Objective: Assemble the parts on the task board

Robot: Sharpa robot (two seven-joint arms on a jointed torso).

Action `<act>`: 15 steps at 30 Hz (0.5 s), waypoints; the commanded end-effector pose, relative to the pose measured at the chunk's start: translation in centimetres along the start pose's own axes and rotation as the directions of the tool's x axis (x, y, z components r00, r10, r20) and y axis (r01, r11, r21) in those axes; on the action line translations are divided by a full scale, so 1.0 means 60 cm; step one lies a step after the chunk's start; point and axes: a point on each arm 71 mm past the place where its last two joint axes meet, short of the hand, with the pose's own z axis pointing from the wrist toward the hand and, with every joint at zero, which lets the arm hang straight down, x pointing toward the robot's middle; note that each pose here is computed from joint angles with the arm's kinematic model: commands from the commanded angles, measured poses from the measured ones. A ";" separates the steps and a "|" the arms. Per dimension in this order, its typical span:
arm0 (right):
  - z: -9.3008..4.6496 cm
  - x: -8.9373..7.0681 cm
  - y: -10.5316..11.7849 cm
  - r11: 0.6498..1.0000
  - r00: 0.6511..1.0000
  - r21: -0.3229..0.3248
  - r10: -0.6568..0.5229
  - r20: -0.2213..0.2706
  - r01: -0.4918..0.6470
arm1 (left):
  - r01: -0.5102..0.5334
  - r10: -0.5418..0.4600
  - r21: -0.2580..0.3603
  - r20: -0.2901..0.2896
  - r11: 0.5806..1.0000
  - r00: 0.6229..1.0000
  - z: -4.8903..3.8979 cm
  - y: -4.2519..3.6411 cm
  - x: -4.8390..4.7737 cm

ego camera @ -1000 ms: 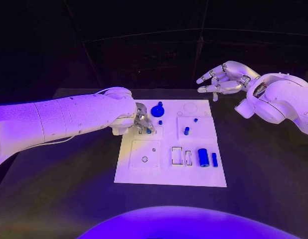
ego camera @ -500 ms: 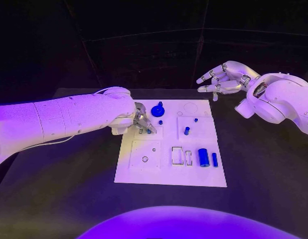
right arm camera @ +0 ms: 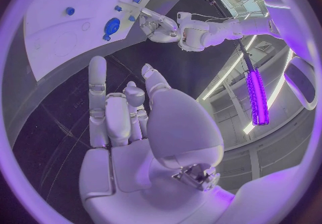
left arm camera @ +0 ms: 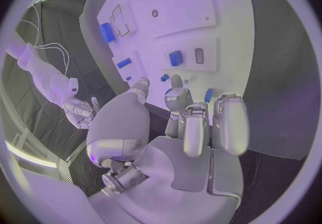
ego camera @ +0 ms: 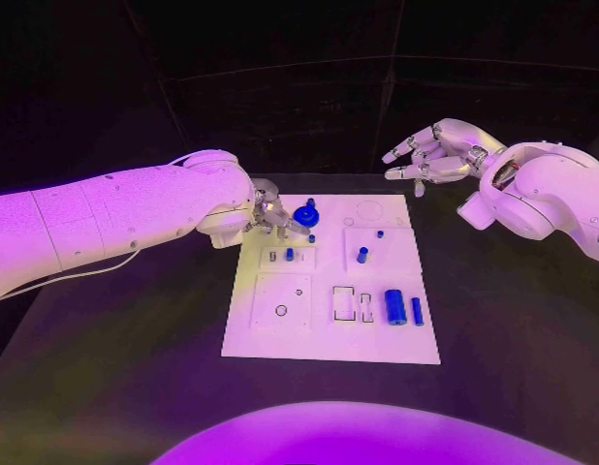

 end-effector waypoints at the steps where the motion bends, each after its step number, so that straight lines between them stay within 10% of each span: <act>1: 0.001 -0.001 0.001 1.000 1.000 -0.002 0.001 -0.013 -0.001 | 0.021 -0.023 0.050 0.039 0.999 0.999 -0.010 -0.008 -0.024; 15: 0.004 0.001 0.001 1.000 1.000 -0.002 0.001 -0.015 -0.001 | -0.038 0.041 -0.058 0.059 0.998 0.997 0.016 0.018 -0.114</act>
